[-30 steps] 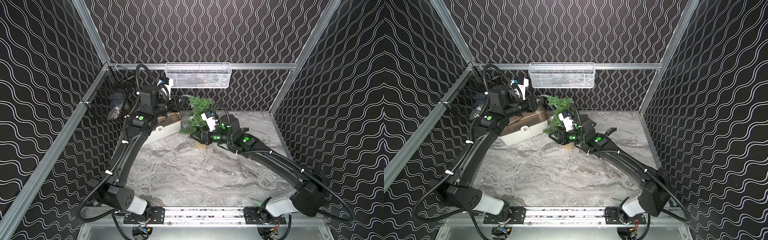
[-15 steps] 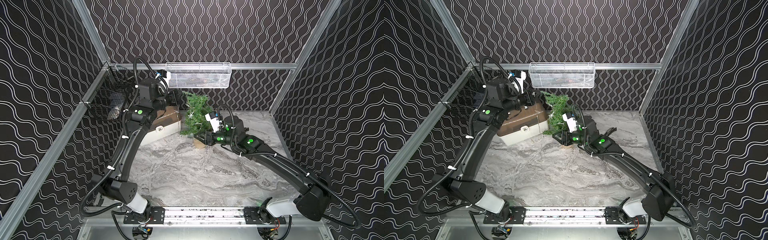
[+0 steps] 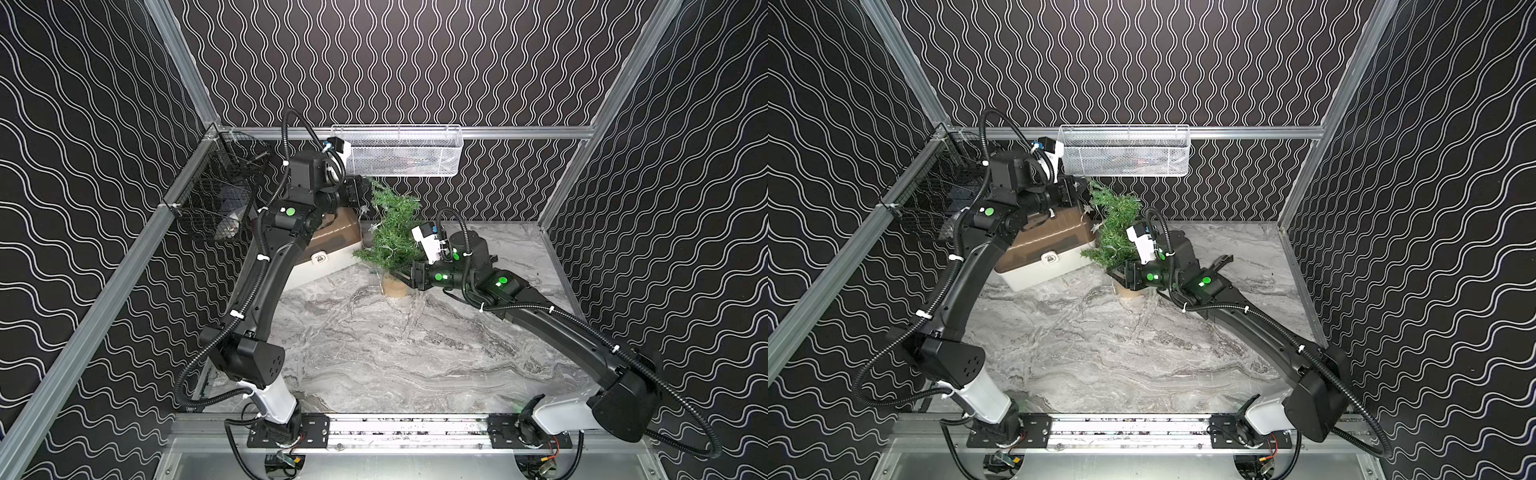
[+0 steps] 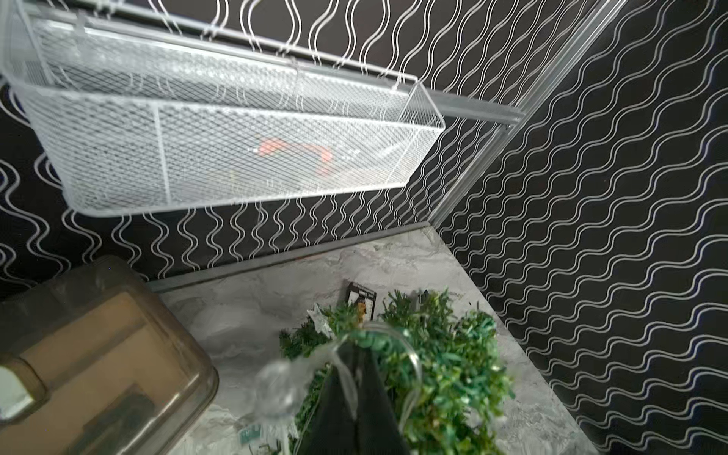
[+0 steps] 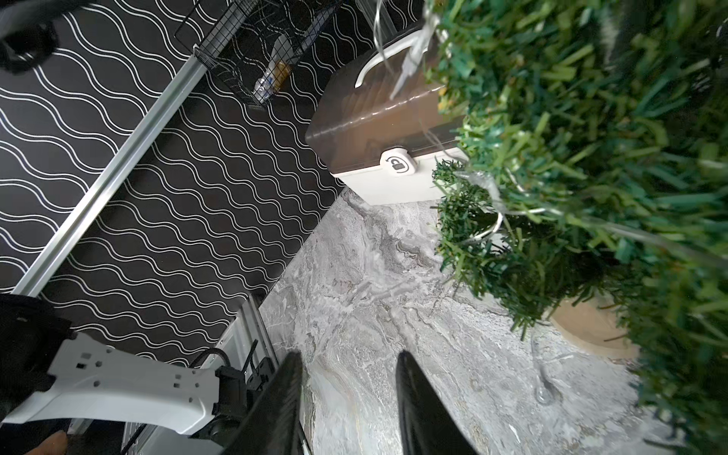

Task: Remove string lights from the small christmas tree
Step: Remove the light string from the Christmas tree.

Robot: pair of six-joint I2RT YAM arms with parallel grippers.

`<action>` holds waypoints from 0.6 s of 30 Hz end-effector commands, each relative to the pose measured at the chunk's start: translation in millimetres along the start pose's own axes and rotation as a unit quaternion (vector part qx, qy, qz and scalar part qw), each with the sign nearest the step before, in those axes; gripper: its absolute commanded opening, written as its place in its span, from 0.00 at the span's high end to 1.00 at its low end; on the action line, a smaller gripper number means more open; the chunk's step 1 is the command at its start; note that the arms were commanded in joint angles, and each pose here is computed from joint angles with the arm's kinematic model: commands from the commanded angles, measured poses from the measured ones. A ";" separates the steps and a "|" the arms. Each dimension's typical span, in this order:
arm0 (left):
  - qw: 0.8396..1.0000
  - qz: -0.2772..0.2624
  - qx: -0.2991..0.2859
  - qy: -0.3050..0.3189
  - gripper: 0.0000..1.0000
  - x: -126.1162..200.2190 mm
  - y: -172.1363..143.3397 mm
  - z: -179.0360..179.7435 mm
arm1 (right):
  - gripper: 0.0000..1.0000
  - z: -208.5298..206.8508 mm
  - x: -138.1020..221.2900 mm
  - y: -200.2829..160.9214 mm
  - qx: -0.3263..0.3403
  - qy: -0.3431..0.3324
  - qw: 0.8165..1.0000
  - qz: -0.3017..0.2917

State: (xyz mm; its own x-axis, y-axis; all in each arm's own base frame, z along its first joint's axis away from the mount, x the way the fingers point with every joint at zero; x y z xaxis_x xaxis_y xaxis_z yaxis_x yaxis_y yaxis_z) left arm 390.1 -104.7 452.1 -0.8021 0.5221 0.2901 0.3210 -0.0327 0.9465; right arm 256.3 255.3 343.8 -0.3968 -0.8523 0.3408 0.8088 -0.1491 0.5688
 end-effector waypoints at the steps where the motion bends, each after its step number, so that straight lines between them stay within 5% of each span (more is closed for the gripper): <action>1: 0.999 -0.017 0.002 -0.029 0.97 4.5 -5.4 -4.8 | 0.60 0.3 0.0 0.4 0.002 0.003 1.000 0.000; 9: 1.000 -0.012 0.009 -0.026 1.00 8.2 -23.2 -5.1 | 0.60 0.8 -1.6 1.8 0.001 0.006 1.000 0.003; 18: 0.998 -0.010 -0.037 0.046 1.00 20.2 17.1 -0.4 | 0.60 3.0 -2.3 4.5 0.002 0.007 1.000 0.002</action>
State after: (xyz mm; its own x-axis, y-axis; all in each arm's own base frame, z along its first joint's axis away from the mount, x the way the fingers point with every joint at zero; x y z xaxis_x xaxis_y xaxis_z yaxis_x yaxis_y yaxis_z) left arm 378.1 -100.9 469.2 -0.8229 0.5102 0.2498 0.2723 -0.0316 0.9617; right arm 259.4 256.9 342.6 -0.3909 -0.8522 0.3479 0.8144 -0.1441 0.5621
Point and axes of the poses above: each gripper's point midway between its finger pads, its own x axis back along the fingers, its own z axis along the line the jaws close on, y = z × x, the point moved 10 cm from there along x, back along the fingers, and after that the axes turned 15 degrees about -x, right-handed, at the moved point
